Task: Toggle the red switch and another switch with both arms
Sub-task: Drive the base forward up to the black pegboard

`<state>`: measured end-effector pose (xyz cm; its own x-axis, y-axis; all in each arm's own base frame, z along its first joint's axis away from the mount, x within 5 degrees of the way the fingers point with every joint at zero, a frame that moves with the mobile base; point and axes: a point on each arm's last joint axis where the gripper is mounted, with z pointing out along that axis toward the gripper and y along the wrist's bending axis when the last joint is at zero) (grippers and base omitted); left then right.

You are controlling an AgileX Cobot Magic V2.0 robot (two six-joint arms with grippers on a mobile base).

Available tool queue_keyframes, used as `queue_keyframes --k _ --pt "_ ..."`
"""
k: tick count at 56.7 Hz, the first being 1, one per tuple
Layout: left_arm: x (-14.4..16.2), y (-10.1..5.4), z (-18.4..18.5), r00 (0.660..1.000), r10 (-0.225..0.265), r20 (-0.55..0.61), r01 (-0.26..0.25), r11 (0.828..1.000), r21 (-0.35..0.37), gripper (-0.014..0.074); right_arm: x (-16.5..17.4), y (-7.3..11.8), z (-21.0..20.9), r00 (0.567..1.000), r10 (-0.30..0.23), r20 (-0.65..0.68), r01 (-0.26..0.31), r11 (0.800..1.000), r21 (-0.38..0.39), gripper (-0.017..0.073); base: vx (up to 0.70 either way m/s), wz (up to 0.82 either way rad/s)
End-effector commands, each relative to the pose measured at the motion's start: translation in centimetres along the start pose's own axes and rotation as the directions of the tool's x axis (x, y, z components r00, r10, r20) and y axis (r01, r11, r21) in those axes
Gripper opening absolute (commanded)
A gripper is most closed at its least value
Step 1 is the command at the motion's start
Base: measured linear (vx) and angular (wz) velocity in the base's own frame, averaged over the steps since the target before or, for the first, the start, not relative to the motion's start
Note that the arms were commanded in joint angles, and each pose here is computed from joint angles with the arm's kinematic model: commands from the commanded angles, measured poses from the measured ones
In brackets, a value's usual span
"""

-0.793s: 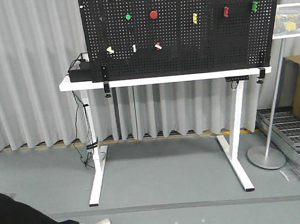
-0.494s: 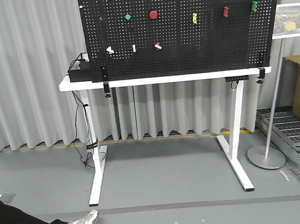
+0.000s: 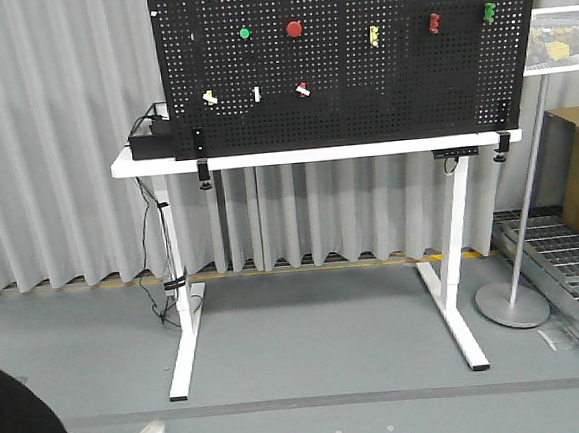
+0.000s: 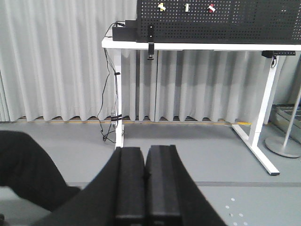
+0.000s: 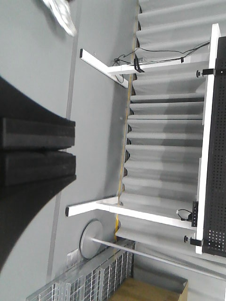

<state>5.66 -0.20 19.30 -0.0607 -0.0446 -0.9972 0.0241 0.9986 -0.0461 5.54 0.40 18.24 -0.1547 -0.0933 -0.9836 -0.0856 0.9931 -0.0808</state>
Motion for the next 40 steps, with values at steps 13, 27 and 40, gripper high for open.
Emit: queue_keyframes --k 13,27,40 --pt "-0.15 0.07 0.01 0.998 -0.009 0.067 0.01 1.0 -0.005 0.0003 -0.63 -0.09 -0.06 0.996 -0.004 0.087 0.003 1.0 0.013 -0.0006 0.1 -0.06" --pt "-0.15 0.07 0.01 0.998 -0.009 0.067 0.01 1.0 -0.005 0.0003 -0.63 -0.09 -0.06 0.996 -0.004 0.087 0.003 1.0 0.013 -0.0006 0.21 -0.01" --pt "-0.15 0.07 0.01 0.998 -0.009 0.067 0.01 1.0 -0.005 0.0003 -0.63 -0.09 -0.06 0.996 -0.004 0.087 0.003 1.0 0.013 -0.0006 0.25 -0.01"
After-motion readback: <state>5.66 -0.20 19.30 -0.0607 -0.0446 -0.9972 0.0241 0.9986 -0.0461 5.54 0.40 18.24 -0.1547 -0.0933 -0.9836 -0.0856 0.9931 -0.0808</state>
